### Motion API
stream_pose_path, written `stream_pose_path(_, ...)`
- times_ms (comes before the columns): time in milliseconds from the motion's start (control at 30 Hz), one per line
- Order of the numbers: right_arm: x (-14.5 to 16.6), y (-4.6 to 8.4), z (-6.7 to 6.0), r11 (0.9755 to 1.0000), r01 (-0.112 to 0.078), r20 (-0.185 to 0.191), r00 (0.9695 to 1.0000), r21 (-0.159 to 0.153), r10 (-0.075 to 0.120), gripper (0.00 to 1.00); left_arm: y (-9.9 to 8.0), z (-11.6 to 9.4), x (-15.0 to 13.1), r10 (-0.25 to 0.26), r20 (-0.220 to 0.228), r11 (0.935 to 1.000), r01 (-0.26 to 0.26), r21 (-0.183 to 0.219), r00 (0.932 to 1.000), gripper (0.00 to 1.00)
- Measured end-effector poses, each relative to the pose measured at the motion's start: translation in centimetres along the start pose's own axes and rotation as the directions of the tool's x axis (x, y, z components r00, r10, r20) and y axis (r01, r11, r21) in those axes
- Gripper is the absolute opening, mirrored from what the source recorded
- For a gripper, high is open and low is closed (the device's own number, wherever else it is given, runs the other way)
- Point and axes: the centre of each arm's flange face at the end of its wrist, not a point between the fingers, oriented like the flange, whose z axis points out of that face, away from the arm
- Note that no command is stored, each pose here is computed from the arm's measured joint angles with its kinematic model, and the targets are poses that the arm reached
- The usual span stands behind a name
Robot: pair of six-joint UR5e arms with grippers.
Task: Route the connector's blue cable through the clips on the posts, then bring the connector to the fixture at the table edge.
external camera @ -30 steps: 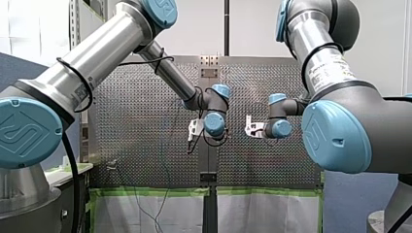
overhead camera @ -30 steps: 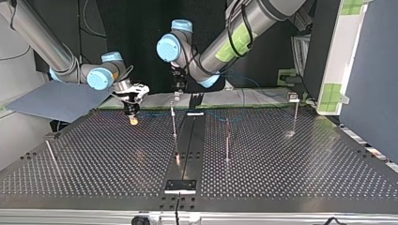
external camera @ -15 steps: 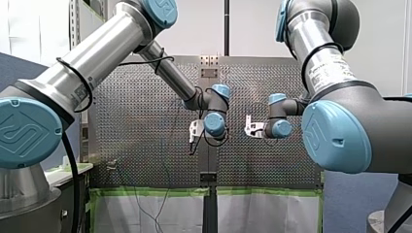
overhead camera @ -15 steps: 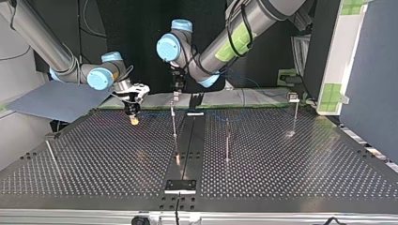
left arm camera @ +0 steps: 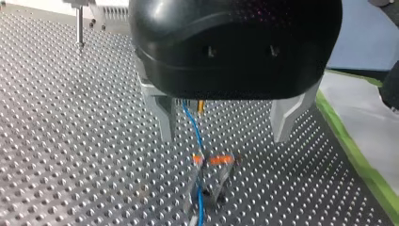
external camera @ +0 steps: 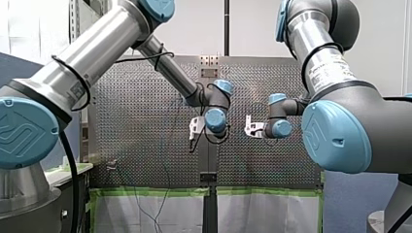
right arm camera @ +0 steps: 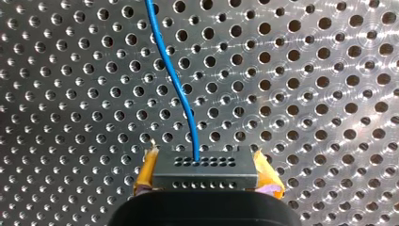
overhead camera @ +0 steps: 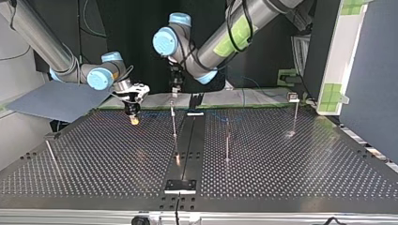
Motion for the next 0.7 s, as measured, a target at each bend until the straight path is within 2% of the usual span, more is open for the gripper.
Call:
stream_pose_path(100,0.0,0.0,0.0,1.0,-0.001,0.003,1.0,0.0,0.001,0.0,-0.6,-1.9,-0.5,-0.002,0.015,1.0,0.002,0.004,0.9999,1.0)
stream_pose_path(267,-0.1,-0.1,0.0,1.0,-0.001,0.005,1.0,0.002,0.001,0.0,-1.8,-5.5,-1.3,-0.019,0.044,0.9986,0.017,0.05,0.9988,1.0)
stream_pose_path(400,-0.2,-0.3,-0.1,1.0,-0.003,0.012,0.9999,0.003,0.003,0.0,-1.9,-7.5,-1.8,-0.05,0.052,0.996,0.046,0.077,0.9974,1.0)
stream_pose_path(533,-0.2,-0.3,-0.2,1.0,-0.005,0.02,0.9998,0.003,0.005,0.0,-1.6,-8.7,-2.4,-0.092,0.064,0.9907,0.085,0.106,0.9936,1.0)
stream_pose_path(700,-0.2,-0.4,-0.2,1.0,-0.005,0.022,0.9998,0.004,0.005,0.0,-1.0,-9.8,-3.2,-0.152,0.086,0.981,0.14,0.134,0.9845,1.0)
